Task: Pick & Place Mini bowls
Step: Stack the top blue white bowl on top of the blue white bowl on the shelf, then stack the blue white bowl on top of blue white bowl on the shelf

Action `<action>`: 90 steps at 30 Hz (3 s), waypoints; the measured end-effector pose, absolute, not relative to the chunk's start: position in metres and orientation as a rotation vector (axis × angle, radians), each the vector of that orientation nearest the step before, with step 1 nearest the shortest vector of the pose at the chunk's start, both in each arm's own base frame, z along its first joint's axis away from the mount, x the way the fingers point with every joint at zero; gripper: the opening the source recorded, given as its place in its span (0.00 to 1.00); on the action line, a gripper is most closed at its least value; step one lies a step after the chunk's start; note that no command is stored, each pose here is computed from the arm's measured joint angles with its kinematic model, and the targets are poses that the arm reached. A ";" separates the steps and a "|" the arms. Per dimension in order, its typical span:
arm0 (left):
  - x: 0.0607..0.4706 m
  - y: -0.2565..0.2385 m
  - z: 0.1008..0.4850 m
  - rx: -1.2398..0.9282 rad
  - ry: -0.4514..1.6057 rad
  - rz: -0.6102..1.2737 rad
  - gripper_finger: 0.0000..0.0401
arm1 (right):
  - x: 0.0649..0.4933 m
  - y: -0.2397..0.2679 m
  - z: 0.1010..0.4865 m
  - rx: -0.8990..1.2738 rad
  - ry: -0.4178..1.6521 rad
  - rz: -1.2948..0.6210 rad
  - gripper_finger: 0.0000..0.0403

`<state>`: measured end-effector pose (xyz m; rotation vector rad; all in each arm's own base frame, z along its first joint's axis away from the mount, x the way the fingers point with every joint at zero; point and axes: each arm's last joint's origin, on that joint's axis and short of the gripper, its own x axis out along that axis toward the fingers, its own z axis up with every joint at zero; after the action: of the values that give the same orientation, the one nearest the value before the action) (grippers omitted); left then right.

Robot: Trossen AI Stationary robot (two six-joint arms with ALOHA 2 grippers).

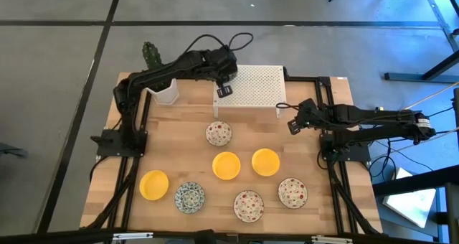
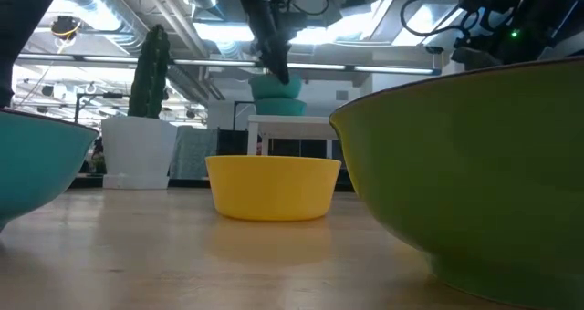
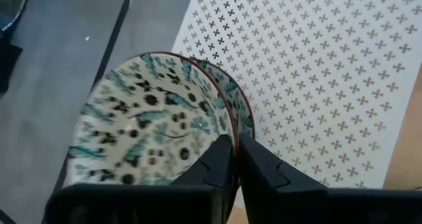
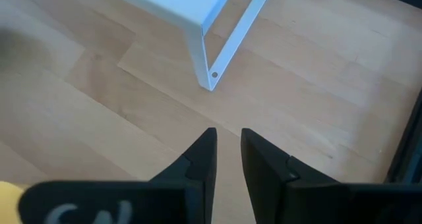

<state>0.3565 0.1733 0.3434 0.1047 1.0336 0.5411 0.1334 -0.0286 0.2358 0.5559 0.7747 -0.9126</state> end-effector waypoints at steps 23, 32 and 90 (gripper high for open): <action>0.351 0.105 0.376 0.239 1.065 0.551 0.26 | 0.136 -0.030 0.238 0.533 0.729 -0.924 0.18; 0.303 0.037 0.338 0.144 1.265 0.460 0.23 | 0.135 -0.030 0.237 0.503 0.765 -0.910 0.18; 0.281 -0.049 0.316 -0.111 0.895 0.258 0.03 | 0.156 -0.029 0.247 0.510 0.556 -0.766 0.18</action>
<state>0.2807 -0.0493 0.3158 -0.1112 0.8950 0.2581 0.1560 -0.0286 0.2465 0.5101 0.5557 -0.7663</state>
